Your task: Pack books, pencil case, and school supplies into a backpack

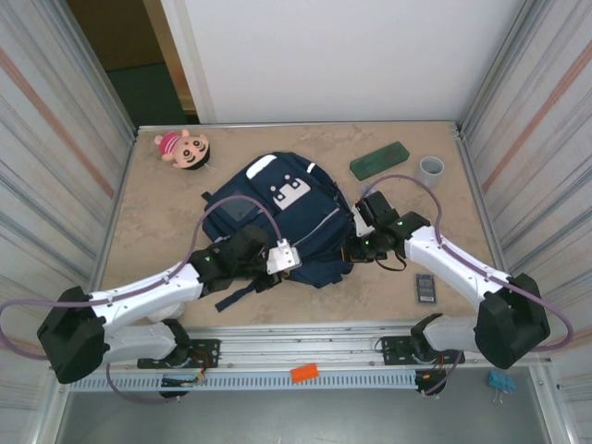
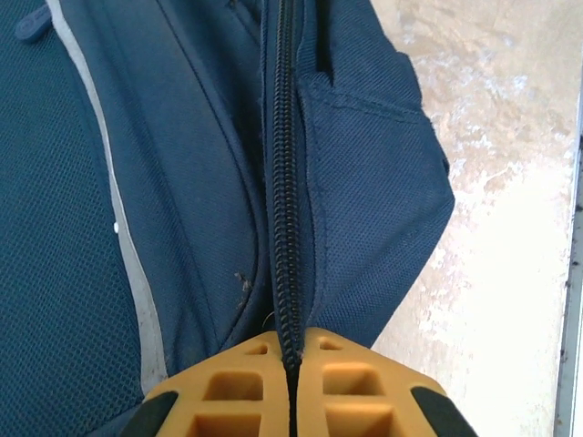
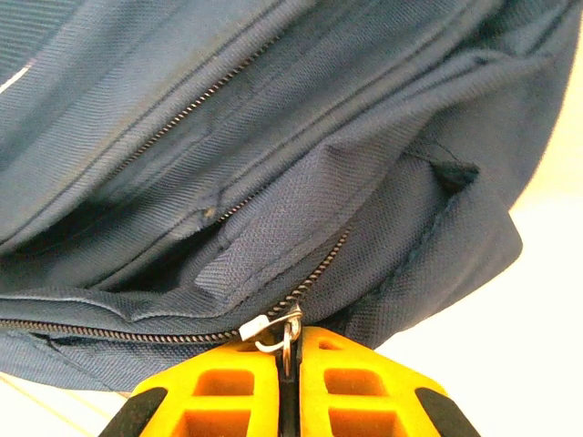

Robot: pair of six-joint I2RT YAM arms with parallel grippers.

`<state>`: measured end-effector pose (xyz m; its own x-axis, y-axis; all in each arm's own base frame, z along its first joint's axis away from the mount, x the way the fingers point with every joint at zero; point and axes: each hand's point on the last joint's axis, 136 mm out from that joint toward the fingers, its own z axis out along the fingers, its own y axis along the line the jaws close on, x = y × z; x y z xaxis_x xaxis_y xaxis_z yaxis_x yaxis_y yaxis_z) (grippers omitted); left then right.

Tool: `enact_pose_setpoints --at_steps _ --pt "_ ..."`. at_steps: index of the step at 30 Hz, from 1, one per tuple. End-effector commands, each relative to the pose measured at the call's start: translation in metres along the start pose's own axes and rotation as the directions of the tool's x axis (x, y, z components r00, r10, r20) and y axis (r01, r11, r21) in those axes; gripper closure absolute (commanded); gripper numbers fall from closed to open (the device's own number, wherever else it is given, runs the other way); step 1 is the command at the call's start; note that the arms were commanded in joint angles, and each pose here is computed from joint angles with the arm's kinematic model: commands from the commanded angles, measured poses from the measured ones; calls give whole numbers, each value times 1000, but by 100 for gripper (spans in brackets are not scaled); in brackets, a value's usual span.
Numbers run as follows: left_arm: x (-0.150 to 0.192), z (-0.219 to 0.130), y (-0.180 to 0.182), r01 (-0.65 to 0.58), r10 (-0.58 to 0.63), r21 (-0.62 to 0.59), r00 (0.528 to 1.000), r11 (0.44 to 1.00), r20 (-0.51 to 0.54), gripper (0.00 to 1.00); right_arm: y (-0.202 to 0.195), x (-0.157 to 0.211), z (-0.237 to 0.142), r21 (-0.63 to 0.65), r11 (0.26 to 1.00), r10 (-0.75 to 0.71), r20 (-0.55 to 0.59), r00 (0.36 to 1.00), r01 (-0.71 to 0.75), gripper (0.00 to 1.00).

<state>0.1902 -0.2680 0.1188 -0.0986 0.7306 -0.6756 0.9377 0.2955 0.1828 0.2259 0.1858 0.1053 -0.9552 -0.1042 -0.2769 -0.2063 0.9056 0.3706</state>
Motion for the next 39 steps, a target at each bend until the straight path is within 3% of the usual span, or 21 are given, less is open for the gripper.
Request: enact_pose_setpoints --at_steps 1,4,5,8,13,16,18,23,26,30,35,37,39 --pt "15 -12 7 -4 2 -46 999 999 -48 87 17 2 1 -95 995 -33 15 999 34 95" --pt "3 -18 -3 16 -16 12 1000 1000 3 48 44 8 1 -207 976 -71 12 997 72 97" --pt "-5 -20 -6 29 -30 30 999 999 30 40 51 10 0 -228 970 -90 10 996 90 97" --pt "-31 -17 -16 16 -20 46 995 999 97 30 62 18 -4 -264 956 -137 -12 991 129 98" --pt "-51 11 -23 -16 12 48 997 999 76 30 72 31 -6 -309 941 -164 -51 985 140 99" --pt "-47 36 -19 -15 15 32 1000 999 26 36 66 32 -8 -287 948 -156 -50 987 135 100" --pt "-44 47 -16 -13 13 17 1000 1000 4 47 65 32 -11 -292 947 -154 -44 987 134 100" --pt "-29 54 -19 -30 33 53 998 998 -50 89 40 24 -11 -215 974 -87 -36 996 78 100" --pt "-19 39 -23 -57 60 67 997 996 -40 98 10 14 -8 -143 990 -8 -29 1000 4 100" --pt "8 13 -17 -74 78 53 994 996 -74 99 7 9 -4 -154 988 -24 -33 999 19 100" --pt "32 -10 -7 -81 86 42 987 996 -138 94 44 15 -2 -276 955 -124 -44 991 107 100" --pt "28 -13 -10 -87 92 53 989 995 -115 85 62 22 -3 -325 933 -175 -44 984 151 100" --pt "15 -15 -14 -66 71 79 995 995 -69 61 77 27 -5 -372 912 -202 -42 978 173 100"
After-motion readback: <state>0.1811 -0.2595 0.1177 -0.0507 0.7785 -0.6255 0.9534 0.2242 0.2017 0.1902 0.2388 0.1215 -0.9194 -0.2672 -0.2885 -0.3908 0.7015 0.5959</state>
